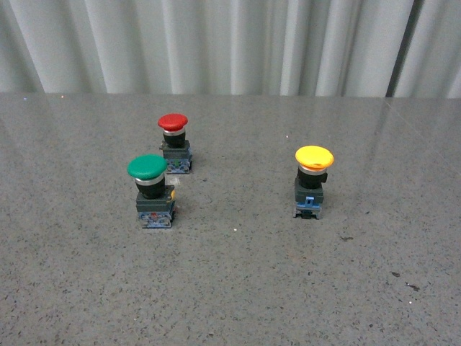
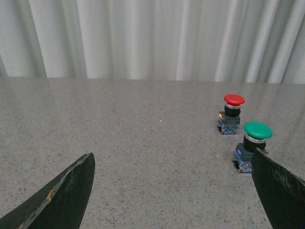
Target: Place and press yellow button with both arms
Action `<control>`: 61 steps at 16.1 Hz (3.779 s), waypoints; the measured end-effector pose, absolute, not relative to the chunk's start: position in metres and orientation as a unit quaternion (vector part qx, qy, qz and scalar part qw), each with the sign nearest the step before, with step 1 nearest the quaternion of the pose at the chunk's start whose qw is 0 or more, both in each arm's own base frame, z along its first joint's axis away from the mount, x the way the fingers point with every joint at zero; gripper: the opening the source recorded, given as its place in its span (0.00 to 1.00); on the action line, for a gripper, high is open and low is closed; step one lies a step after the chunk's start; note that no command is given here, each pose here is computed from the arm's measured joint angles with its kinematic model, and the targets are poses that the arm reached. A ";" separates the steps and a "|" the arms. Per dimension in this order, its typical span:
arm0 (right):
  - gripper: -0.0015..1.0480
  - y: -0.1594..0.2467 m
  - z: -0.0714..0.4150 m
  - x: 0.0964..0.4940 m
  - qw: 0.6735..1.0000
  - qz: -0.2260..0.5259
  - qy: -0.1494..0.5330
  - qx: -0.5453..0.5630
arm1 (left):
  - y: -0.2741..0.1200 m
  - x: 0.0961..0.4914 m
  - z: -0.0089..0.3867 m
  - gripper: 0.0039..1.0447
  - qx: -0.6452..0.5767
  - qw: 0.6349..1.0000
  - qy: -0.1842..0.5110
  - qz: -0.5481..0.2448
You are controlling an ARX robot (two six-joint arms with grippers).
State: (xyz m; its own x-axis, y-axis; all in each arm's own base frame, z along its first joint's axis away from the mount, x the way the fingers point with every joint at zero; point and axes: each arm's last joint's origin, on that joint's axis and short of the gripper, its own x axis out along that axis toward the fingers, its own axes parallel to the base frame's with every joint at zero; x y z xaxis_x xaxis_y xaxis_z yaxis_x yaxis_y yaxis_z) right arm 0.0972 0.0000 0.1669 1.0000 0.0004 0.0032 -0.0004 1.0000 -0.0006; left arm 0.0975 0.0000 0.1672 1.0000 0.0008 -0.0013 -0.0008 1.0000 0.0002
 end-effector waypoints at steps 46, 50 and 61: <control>0.02 0.147 0.167 0.314 0.951 0.173 0.254 -0.018 | 0.000 0.097 0.167 0.94 0.000 1.000 0.000 0.000; 0.02 0.149 0.173 0.316 0.957 0.171 0.236 -0.007 | 0.000 0.097 0.167 0.94 0.000 1.000 0.000 0.000; 0.02 0.116 0.274 0.246 0.975 0.168 0.067 0.127 | 0.000 0.097 0.167 0.94 0.000 1.000 0.000 0.000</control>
State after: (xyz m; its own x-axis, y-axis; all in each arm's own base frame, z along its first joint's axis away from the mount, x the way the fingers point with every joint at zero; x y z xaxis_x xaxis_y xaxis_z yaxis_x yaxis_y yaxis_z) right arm 0.2465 0.1155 0.2742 0.9346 0.3446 -0.0882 -0.3107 0.9115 0.2696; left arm 0.0975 0.0000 0.1672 1.0000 0.0008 -0.0010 -0.0008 1.0000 0.0002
